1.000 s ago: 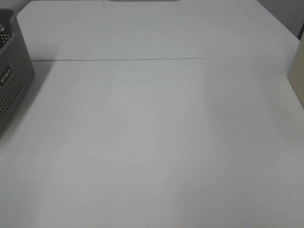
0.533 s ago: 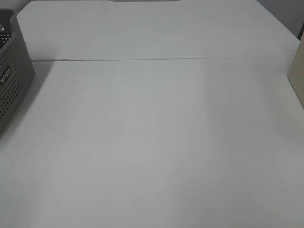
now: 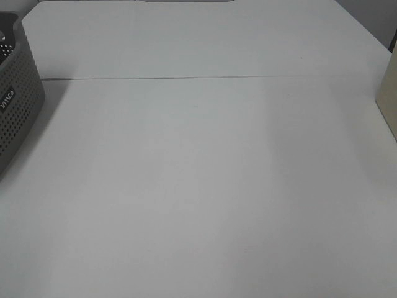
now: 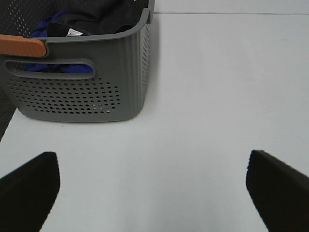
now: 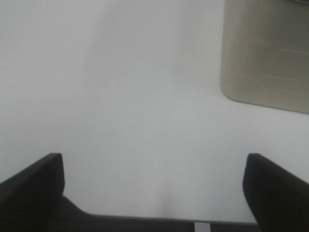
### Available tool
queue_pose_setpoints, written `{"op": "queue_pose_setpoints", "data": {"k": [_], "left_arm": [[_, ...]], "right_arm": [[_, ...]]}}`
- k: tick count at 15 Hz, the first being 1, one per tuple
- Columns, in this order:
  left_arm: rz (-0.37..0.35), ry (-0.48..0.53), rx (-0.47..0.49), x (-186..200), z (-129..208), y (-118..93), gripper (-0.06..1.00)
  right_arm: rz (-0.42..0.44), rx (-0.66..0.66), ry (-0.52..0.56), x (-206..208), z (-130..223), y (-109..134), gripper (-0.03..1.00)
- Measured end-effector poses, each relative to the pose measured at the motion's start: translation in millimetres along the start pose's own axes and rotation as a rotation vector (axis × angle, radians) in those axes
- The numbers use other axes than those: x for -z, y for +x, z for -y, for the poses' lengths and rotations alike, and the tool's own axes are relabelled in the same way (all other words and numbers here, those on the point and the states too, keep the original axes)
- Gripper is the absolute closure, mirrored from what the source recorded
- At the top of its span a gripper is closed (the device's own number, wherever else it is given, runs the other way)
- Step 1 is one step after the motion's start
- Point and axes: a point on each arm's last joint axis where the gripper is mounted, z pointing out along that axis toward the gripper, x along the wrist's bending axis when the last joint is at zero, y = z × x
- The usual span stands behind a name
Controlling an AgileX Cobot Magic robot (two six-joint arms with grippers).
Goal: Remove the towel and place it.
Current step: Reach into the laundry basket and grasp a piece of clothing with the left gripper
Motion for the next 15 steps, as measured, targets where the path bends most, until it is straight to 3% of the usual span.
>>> {"op": "queue_pose_setpoints", "data": {"k": [5,7,12,13,15], "left_arm": [[0.023,0.081,-0.009,-5,-11,-2,-0.05],[0.038,0.207,-0.143,-3,-48,-3,-0.05],[0.073,0.288,-0.336,-22,-109,-3,-0.05],[0.090,0.329,-0.471,-41,-141,-2,-0.04],[0.074,0.363,-0.583,-64,-176,2,-0.03]], "right_arm": [[0.000,0.000,0.000,0,0,0,0.00],[0.000,0.000,0.000,0,0,0,0.00],[0.000,0.000,0.000,0,0,0,0.00],[0.000,0.000,0.000,0,0,0,0.00],[0.000,0.000,0.000,0,0,0,0.00]]}}
